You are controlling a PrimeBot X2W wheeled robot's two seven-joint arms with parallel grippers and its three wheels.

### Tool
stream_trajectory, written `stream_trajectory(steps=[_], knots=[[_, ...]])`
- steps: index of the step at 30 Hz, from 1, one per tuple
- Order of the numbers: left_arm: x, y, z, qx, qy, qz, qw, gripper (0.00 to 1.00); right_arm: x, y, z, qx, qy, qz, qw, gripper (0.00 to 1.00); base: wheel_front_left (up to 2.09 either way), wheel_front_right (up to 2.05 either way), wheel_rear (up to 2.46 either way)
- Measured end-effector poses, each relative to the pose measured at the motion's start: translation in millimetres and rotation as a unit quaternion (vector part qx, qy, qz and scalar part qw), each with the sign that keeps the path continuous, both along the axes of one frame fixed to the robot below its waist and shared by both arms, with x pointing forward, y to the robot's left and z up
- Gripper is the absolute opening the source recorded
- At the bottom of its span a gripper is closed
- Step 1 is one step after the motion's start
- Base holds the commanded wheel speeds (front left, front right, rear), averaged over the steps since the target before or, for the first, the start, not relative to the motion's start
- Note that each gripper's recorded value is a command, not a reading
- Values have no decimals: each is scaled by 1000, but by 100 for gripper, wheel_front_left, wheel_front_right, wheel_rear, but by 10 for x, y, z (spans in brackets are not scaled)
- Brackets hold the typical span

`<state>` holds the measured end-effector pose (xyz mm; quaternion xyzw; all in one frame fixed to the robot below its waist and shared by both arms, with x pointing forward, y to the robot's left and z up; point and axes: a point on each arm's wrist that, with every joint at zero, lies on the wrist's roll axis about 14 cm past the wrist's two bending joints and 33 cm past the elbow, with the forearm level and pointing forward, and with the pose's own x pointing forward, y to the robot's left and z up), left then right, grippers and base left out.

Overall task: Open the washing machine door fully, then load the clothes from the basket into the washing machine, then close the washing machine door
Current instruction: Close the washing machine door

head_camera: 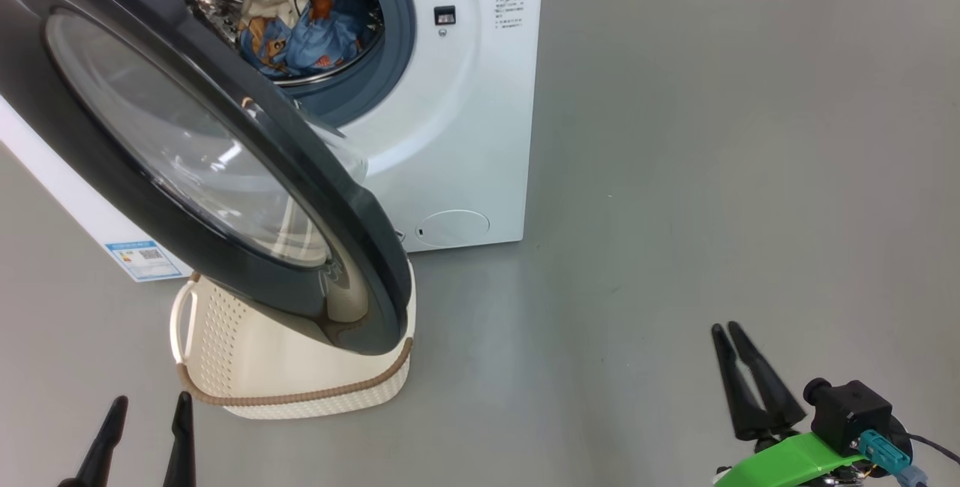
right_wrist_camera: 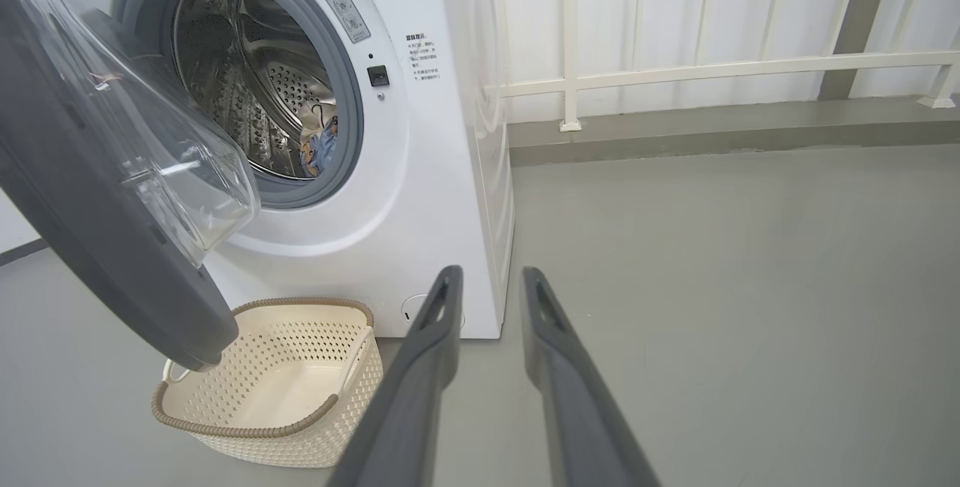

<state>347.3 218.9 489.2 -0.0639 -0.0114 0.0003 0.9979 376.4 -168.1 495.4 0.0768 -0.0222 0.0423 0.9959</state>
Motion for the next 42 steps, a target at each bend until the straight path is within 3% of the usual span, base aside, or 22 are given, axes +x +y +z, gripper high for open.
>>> stream_trajectory(steps=[8, 11, 14, 20, 27, 30, 33, 42], knots=[[-17, 18, 19, 0, -3, 3, 1000, 100, 23, 45, 94, 6, -15, 6, 1000, 0, 0, 0, 0], [-18, 13, 8, -1, -1, 3, 1000, 100, 67, 90, 406, 15, -63, 13, 998, 0, 0, 0, 0], [-18, 3, -1, -9, 0, 3, 1000, 100, 127, 182, 968, 38, -149, 29, 988, 0, 0, 0, 0], [-14, -39, -15, -14, 2, -2, 1000, 100, -50, 612, 2104, 58, -326, 106, 938, 0, 0, 0, 0], [-1, -70, 5, -16, -2, -6, 1000, 100, -503, 1318, 2780, 71, -436, 245, 863, 0, 0, 0, 0], [8, -77, 27, -17, -5, -6, 1000, 100, -639, 1624, 2817, 79, -441, 306, 840, 0, 0, 0, 0], [-9, -64, 25, -23, -5, -3, 1000, 100, -706, 1952, 2706, 95, -414, 369, 827, 0, 0, 0, 0], [21, -27, 104, -28, -17, 7, 999, 100, -572, 2681, 1799, 99, -251, 475, 838, 0, 0, 0, 0]])
